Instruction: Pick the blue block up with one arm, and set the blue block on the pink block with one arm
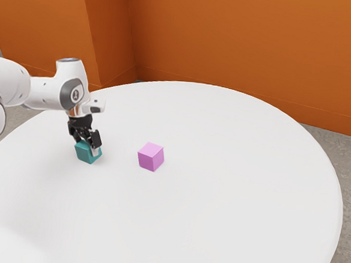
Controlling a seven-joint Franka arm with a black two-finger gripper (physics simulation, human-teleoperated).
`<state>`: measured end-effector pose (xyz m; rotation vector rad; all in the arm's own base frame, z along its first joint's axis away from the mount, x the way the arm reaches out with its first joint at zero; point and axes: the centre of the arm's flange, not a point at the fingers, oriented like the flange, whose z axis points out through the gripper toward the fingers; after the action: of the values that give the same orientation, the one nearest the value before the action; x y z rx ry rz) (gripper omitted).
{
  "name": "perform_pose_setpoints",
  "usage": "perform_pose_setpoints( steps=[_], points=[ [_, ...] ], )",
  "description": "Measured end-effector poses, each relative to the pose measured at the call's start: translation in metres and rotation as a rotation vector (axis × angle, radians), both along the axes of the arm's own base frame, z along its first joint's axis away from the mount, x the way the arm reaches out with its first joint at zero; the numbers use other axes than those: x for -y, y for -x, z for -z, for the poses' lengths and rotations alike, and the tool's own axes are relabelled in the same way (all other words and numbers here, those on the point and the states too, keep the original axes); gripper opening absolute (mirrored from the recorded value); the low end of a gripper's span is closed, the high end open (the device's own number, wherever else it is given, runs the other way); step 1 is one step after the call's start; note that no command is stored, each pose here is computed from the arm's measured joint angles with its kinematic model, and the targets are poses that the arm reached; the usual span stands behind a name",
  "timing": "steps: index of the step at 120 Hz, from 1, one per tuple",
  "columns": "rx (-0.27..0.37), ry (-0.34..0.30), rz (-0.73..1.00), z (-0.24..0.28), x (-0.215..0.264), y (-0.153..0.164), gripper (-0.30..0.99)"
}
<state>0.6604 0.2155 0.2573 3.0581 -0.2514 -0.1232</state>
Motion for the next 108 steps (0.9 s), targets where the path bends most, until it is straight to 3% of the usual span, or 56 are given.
perform_pose_setpoints(
  steps=[108],
  points=[
    [-0.004, 0.012, 0.004, 0.0050, 0.0033, -0.0036, 0.69]
  ],
)
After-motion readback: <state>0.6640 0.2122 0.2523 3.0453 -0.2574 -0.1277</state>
